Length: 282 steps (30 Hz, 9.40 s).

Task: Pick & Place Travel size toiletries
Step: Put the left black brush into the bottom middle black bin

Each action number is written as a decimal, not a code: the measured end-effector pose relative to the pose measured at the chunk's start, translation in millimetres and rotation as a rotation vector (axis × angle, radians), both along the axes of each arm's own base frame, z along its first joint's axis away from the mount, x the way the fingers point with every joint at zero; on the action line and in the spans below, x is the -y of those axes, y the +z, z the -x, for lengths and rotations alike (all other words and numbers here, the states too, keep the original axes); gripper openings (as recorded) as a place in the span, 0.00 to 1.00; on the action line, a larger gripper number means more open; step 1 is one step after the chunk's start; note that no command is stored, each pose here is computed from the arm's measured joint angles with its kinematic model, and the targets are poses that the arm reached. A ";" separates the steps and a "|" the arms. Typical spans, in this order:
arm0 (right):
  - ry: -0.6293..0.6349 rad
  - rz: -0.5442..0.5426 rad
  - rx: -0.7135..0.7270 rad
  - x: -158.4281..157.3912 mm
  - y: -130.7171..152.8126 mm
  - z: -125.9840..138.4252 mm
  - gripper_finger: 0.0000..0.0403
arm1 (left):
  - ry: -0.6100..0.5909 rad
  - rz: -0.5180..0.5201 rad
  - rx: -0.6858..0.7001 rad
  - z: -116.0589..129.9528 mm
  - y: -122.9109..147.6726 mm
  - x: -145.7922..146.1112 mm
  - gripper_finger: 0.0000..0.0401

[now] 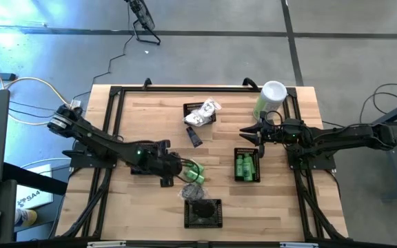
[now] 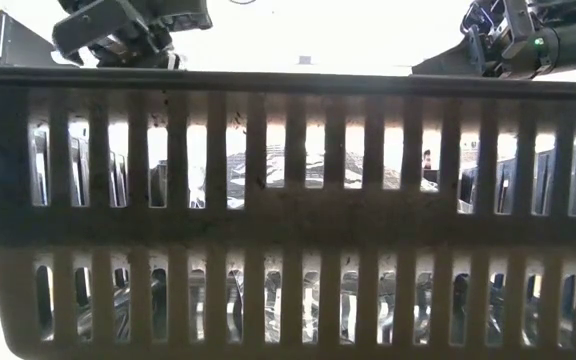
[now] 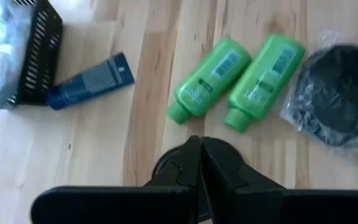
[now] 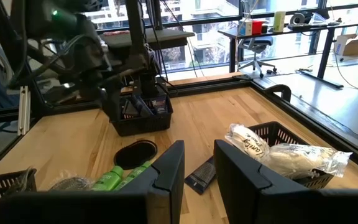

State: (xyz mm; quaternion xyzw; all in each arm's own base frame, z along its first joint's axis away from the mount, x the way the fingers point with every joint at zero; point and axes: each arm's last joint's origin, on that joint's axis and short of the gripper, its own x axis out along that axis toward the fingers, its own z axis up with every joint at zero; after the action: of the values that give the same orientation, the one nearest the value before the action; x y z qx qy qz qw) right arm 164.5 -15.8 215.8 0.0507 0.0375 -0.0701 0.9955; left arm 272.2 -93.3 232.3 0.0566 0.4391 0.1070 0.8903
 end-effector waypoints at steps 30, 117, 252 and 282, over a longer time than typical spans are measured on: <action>0.003 -0.059 0.046 -0.2 3.7 -0.3 0.20 | 0.032 0.001 0.043 13.9 -15.5 49.0 0.02; 0.024 -0.023 0.046 -0.7 4.2 -0.3 0.20 | 0.076 -0.024 -0.254 -16.9 -94.0 31.4 0.07; 0.029 -0.025 0.046 -0.9 4.1 -0.4 0.20 | 0.407 0.171 -0.388 -44.6 -69.2 26.5 0.70; 0.028 -0.024 0.047 -0.8 4.2 -0.4 0.20 | 0.434 0.248 -0.370 -37.8 -91.0 25.4 0.27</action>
State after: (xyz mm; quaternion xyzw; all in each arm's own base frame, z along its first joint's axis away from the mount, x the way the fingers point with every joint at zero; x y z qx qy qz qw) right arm 164.9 -15.0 220.0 0.0639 0.0159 -0.0543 0.9963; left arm 309.9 -118.7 141.3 -0.1291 0.6053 0.2278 0.7517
